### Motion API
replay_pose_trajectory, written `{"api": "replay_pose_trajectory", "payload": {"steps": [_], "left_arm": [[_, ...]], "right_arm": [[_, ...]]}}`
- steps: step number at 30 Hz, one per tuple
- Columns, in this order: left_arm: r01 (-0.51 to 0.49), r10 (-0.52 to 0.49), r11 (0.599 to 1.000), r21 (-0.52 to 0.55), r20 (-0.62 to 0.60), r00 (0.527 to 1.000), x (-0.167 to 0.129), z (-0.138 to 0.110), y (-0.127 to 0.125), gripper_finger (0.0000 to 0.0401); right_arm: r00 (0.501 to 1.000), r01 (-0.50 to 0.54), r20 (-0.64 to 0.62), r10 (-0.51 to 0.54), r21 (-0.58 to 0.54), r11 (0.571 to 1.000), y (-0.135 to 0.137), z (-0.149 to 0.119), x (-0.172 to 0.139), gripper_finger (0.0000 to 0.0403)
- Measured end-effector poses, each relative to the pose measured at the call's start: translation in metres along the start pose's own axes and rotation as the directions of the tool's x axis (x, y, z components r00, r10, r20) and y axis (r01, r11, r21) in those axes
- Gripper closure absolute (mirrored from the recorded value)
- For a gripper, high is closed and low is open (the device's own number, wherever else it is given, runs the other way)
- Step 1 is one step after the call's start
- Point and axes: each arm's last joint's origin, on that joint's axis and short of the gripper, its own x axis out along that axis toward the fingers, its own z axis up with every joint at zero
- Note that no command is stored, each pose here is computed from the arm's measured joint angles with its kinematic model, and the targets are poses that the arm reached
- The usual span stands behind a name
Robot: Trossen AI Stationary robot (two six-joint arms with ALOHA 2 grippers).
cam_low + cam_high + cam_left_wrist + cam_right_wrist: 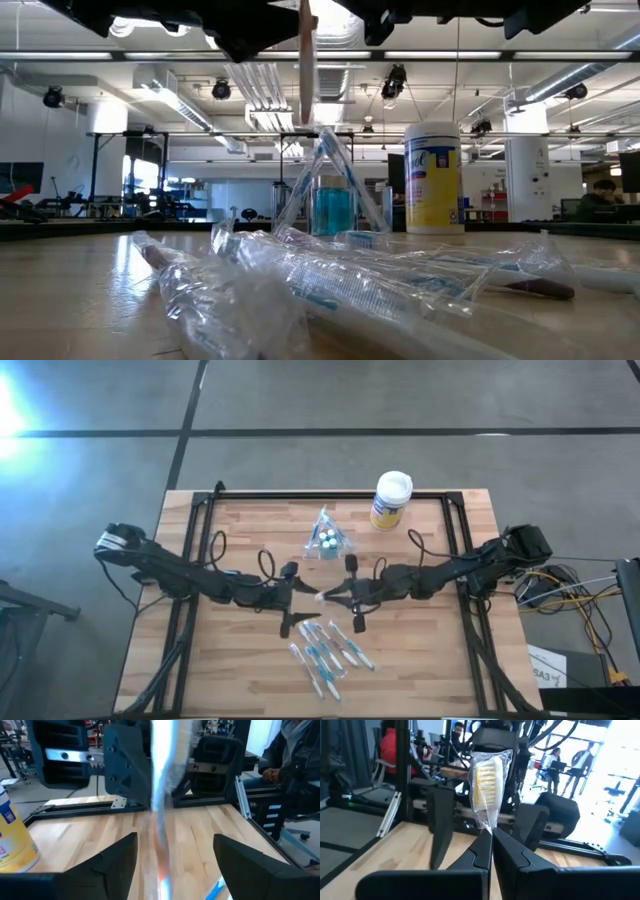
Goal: Pick & Place toothbrushing station
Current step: Put the orange toothbrush into the transparent organizer
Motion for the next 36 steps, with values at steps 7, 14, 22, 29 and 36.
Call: {"api": "replay_pose_trajectory", "payload": {"steps": [7, 14, 22, 29, 36], "left_arm": [[-0.018, 0.019, 0.999, -0.035, 0.014, 1.0, -0.001, 0.001, 0.001, 0.0164], [-0.045, 0.046, 0.998, -0.038, 0.021, 0.999, -0.001, 0.002, 0.003, 0.0263], [-0.047, 0.047, 0.999, -0.011, 0.019, 0.999, 0.0, 0.001, 0.005, 0.0379], [-0.046, 0.046, 0.999, 0.021, 0.011, 0.999, 0.0, 0.0, 0.005, 0.0379], [-0.052, 0.051, 0.998, 0.043, 0.016, 0.999, -0.006, 0.0, 0.007, 0.0379]], "right_arm": [[1.0, 0.004, 0.011, -0.004, -0.005, 1.0, 0.0, 0.003, 0.001, 0.0395], [1.0, 0.004, 0.011, -0.004, -0.005, 1.0, 0.0, 0.003, 0.001, 0.0395], [1.0, 0.005, 0.01, -0.005, -0.005, 1.0, -0.001, 0.003, 0.001, 0.0394], [1.0, 0.0, 0.005, 0.0, 0.016, 1.0, -0.001, 0.003, 0.001, 0.0394], [1.0, 0.003, 0.007, -0.003, 0.017, 1.0, -0.004, 0.017, -0.009, 0.0344]]}}
